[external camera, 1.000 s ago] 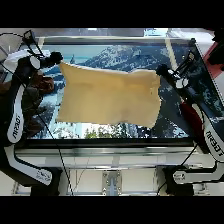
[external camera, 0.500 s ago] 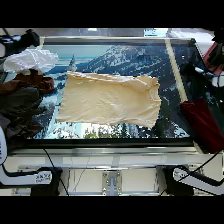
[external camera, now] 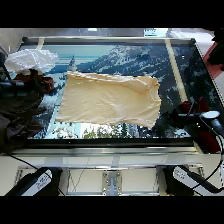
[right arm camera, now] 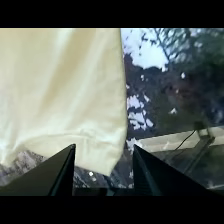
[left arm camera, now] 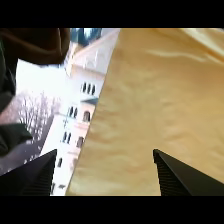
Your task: Fold the shirts.
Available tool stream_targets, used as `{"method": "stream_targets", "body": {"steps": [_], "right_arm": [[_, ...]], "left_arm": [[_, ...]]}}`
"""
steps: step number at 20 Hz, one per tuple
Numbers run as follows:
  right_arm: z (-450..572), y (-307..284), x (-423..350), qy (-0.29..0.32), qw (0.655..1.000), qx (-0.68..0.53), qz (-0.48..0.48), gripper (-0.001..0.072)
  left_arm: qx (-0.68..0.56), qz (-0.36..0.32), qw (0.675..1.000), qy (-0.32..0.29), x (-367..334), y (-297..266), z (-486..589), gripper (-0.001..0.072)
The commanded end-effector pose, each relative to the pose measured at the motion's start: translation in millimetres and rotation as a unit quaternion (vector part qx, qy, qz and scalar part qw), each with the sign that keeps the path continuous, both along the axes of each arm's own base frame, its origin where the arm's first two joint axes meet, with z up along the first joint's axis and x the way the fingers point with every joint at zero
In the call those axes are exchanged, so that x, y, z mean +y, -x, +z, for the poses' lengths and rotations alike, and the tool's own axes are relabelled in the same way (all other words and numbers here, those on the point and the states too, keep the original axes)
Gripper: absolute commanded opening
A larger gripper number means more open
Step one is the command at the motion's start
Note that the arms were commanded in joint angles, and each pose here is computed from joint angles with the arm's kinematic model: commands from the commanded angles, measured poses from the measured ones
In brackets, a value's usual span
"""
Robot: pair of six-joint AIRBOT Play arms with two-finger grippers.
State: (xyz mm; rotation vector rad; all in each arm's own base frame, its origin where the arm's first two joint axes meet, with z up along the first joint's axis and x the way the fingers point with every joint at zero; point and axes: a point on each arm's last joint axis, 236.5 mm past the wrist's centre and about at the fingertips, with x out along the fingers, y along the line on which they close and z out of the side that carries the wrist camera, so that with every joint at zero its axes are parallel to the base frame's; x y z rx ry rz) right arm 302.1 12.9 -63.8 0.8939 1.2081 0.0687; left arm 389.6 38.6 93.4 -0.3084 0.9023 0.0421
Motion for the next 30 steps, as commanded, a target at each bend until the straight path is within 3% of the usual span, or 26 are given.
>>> {"method": "stream_targets", "body": {"steps": [1,4,8,13,15,17,21,23,25,27,29,30], "right_arm": [[-19.8,28.4,32.8,-0.080,0.996,0.037,-0.030,0.0405],[-26.3,30.4,42.5,-0.110,0.991,0.042,-0.065,0.0404],[-41.2,21.4,51.2,-0.064,0.995,0.030,-0.065,0.0404],[-49.1,-4.6,39.3,-0.015,0.991,0.006,-0.131,0.0388],[-48.2,-9.4,34.5,-0.013,0.989,0.000,-0.145,0.0188],[-45.3,-11.2,37.3,-0.024,0.989,-0.002,-0.148,0.0046],[-35.7,-13.0,51.6,-0.052,0.990,-0.013,-0.128,0.0030],[-31.6,-13.1,57.6,-0.063,0.991,-0.019,-0.116,0.0030],[-28.1,-13.9,61.7,-0.067,0.992,-0.029,-0.103,0.0030],[-27.4,-13.0,63.7,-0.065,0.993,-0.035,-0.090,0.0030],[-27.4,-12.8,63.8,-0.063,0.994,-0.036,-0.087,0.0030],[-27.4,-12.8,63.8,-0.061,0.994,-0.038,-0.085,0.0030]], "left_arm": [[0.053,-0.001,0.998,0.044,-21.2,42.0,-48.4,0.0703],[0.052,-0.009,0.997,0.064,-32.0,45.7,-51.6,0.0703],[0.038,-0.024,0.996,0.083,-43.0,41.6,-45.7,0.0703],[0.033,-0.043,0.996,0.072,-44.2,41.5,-45.2,0.0703],[0.033,-0.047,0.996,0.069,-44.3,41.6,-45.1,0.0703],[0.034,-0.055,0.996,0.065,-44.9,42.7,-45.7,0.0703],[-0.003,-0.069,0.997,0.039,-42.8,42.9,-25.4,0.0703],[-0.018,-0.071,0.997,-0.017,-28.8,57.1,-9.0,0.0703],[0.003,-0.005,0.994,-0.107,18.1,84.5,-9.1,0.0702],[0.019,0.122,0.983,-0.138,64.2,115.1,-22.3,0.0669],[0.047,0.237,0.969,-0.048,68.4,138.2,-65.0,0.0639],[0.055,0.250,0.967,0.000,57.1,139.7,-86.7,0.0639]]}}
